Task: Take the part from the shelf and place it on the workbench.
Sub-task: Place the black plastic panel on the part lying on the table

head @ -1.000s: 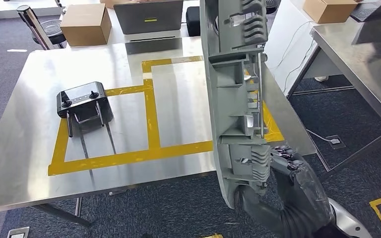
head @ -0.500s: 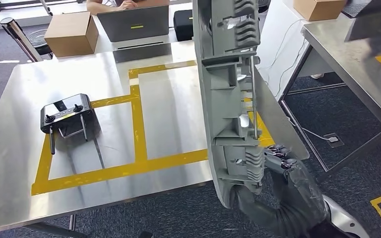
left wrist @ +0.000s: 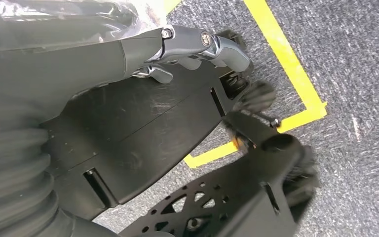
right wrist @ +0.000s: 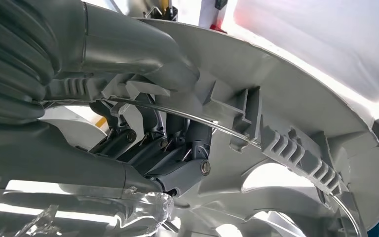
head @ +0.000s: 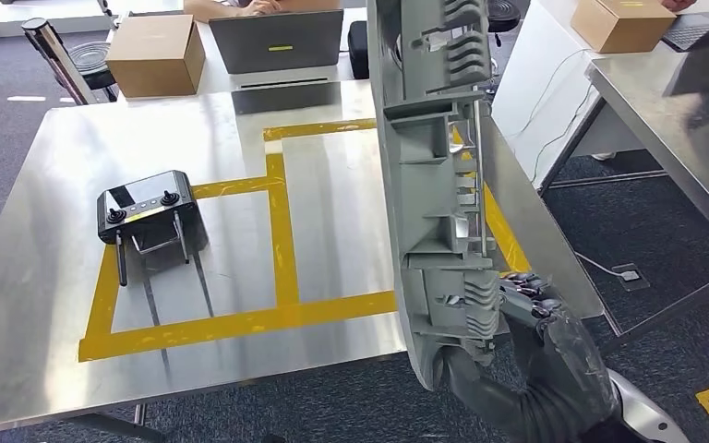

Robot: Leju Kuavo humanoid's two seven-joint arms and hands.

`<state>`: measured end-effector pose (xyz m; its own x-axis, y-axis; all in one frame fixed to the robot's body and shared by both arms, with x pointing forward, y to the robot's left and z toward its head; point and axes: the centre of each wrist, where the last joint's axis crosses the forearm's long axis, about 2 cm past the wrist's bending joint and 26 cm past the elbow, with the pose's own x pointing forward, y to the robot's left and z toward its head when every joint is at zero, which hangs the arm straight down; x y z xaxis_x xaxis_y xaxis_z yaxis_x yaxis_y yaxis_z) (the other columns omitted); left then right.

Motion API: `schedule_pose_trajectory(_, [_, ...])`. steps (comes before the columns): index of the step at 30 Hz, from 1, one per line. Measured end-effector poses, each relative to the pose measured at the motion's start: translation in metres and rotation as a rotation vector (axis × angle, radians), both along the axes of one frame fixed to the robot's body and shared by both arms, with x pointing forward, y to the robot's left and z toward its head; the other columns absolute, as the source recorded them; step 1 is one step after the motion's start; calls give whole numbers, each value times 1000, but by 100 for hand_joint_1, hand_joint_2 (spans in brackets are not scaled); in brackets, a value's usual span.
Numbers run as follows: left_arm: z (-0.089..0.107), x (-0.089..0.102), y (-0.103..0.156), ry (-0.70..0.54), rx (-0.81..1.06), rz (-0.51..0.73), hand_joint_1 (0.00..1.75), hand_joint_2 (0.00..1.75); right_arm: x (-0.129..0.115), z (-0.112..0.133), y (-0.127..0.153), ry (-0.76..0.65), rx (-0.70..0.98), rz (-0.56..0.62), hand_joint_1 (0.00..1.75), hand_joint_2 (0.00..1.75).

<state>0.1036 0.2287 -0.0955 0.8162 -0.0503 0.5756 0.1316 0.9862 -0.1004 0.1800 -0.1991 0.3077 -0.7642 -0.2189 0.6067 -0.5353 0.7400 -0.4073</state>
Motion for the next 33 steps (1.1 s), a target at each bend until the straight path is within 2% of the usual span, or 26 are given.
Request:
schedule_pose_trajectory(19, [-1,-2,1,-6,14,-14,0,175,4,0,0,35,2,-3,175,175])
schedule_pose_trajectory(26, [0,1,1,-2,20,-31,0,175,21,4,5,78,-15,7,175,175])
schedule_pose_trajectory(33, [2,7,0,6,34,-69,0,175,55,9,23,139,-93,-9,175,175])
